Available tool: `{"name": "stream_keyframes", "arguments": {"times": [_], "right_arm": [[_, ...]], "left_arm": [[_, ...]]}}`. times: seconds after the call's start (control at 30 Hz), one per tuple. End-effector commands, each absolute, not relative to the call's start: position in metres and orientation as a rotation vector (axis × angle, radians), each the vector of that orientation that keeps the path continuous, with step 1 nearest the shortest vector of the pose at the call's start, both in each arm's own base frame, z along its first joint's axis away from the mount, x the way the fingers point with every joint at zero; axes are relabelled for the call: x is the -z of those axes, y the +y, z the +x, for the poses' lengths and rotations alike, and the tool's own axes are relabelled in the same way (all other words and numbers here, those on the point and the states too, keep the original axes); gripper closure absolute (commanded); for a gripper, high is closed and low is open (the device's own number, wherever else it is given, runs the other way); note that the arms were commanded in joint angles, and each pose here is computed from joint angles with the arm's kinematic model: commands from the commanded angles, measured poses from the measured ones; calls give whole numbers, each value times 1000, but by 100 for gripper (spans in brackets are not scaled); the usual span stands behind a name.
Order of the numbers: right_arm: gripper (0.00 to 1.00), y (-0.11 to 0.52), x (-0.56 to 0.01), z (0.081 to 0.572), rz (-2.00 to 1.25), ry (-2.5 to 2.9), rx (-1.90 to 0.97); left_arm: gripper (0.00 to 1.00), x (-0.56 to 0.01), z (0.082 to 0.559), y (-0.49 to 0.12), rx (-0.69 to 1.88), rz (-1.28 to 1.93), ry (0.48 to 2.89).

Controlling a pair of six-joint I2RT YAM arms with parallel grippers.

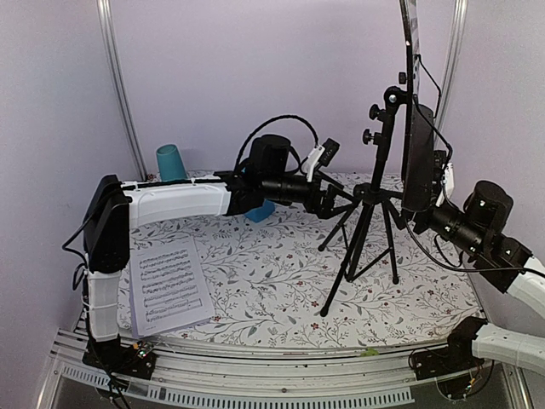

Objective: Set up the instrument practice props
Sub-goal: Hold the music stand at the center of the board.

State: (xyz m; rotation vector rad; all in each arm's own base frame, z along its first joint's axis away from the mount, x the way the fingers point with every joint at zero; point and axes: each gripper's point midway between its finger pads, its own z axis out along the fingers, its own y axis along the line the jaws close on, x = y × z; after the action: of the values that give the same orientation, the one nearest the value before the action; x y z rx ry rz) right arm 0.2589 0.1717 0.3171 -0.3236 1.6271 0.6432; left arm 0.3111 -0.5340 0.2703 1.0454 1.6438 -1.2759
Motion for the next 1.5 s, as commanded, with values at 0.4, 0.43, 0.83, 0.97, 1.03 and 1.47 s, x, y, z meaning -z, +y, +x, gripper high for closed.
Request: {"name": "stream_keyframes", "arguments": {"times": [0.4,0.43,0.83,0.97,1.03,1.47], "right_arm": [[4,185,-328,287,-295,1588,-652],[5,185,-327,286,-294,1592,-652],[8,180,-296,281,-305,1681,-625],[9,180,-298,280,-311,1681,-628],[9,181,-300,280,-313,1681,-629],[10,187,-305,283,-324,1687,-648]], "left_arm": [[1,-274,341,-523,1236,944,1655],[1,-274,343,-522,1235,937,1655],[1,-274,343,-519,1245,925,1666],[1,-285,347,-504,1283,888,1681],[1,-296,343,-497,1336,879,1673],[11,-337,300,-502,1745,612,1774]]}}
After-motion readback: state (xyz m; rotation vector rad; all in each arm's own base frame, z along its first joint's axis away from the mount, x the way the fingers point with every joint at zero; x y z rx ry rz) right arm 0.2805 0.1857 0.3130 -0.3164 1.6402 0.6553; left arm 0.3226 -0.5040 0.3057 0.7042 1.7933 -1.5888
